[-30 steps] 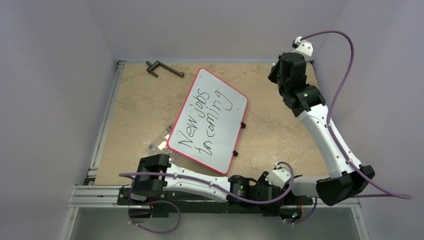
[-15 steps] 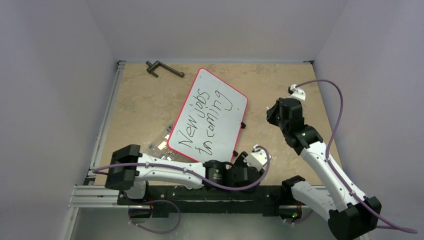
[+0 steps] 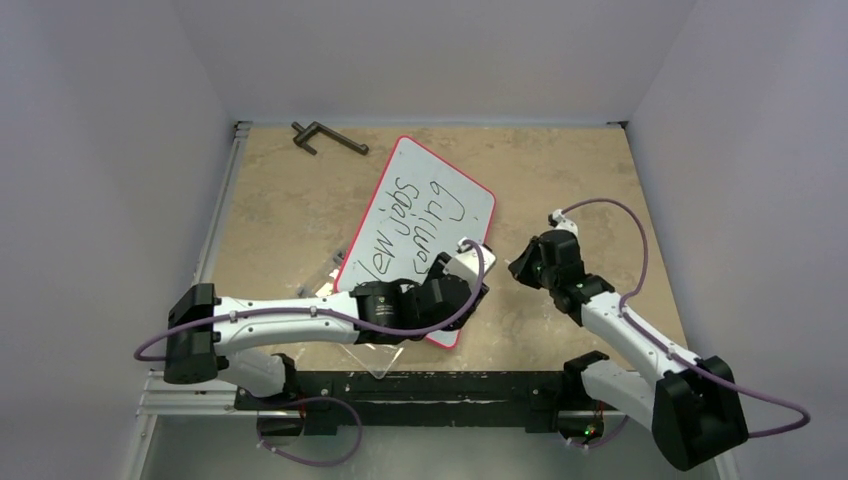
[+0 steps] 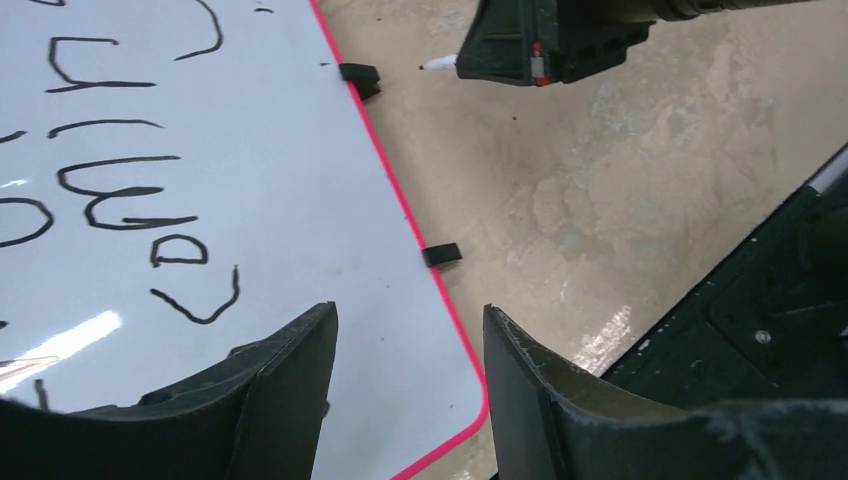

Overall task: Write a sentence on the whiteboard
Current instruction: Place the whiteboard marker at the center of the board, then reset both arms

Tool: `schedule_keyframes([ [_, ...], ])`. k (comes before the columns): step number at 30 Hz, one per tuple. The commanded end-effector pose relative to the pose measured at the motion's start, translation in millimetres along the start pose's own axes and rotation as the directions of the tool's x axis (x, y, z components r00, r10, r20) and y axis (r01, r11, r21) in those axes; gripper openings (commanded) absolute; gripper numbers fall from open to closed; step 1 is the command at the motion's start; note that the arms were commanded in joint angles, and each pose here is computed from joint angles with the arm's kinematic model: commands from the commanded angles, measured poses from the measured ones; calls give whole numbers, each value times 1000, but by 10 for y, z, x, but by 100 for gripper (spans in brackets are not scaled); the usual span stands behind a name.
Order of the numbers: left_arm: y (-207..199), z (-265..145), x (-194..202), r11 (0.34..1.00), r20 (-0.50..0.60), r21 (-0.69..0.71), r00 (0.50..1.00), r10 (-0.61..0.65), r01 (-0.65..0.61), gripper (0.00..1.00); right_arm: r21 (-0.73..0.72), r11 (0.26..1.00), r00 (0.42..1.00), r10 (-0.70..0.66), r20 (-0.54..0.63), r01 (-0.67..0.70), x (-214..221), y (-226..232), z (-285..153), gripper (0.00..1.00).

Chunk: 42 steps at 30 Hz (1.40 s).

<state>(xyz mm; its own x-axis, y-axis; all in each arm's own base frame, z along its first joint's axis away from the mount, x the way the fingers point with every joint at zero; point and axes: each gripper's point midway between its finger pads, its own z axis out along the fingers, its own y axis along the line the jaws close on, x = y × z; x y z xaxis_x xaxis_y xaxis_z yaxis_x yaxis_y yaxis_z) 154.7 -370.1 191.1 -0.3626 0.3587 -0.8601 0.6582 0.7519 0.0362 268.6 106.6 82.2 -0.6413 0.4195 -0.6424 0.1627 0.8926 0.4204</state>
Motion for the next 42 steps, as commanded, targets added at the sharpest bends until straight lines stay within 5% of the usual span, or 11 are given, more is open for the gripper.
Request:
schedule_keyframes([
  [1, 266, -83, -197, 1000, 64, -21, 998, -9, 11, 55, -133, 991, 1000, 29, 6, -28, -18, 259, 135, 0],
  [10, 607, -116, -157, 997, 79, -67, 997, -23, 29, 55, -175, 984, 997, 15, -80, -28, 317, 213, 298, 3],
  [19, 859, -248, -273, 996, 107, -91, 994, -13, 23, 55, -127, 990, 996, 44, -72, -53, 316, 123, 251, 56],
  [21, 933, -297, -296, 995, 109, -101, 994, -6, 17, 56, -114, 992, 997, 46, -61, -53, 278, 108, 213, 78],
  [23, 999, -357, -318, 994, 111, -107, 994, 3, 9, 57, -106, 993, 998, 43, -39, -47, 194, 119, 169, 88],
  [33, 1436, -819, -553, 987, 136, -159, 990, 47, -25, 65, -183, 981, 992, -39, 116, 60, -438, 475, -214, 99],
  [38, 1784, -1077, -626, 968, 168, -249, 984, 57, -14, 99, -226, 969, 981, -57, 185, 99, -701, 649, -430, 99],
  [42, 2073, -1227, -625, 945, 183, -326, 980, 72, -9, 100, -297, 947, 958, -35, 284, 122, -905, 796, -678, 99],
])
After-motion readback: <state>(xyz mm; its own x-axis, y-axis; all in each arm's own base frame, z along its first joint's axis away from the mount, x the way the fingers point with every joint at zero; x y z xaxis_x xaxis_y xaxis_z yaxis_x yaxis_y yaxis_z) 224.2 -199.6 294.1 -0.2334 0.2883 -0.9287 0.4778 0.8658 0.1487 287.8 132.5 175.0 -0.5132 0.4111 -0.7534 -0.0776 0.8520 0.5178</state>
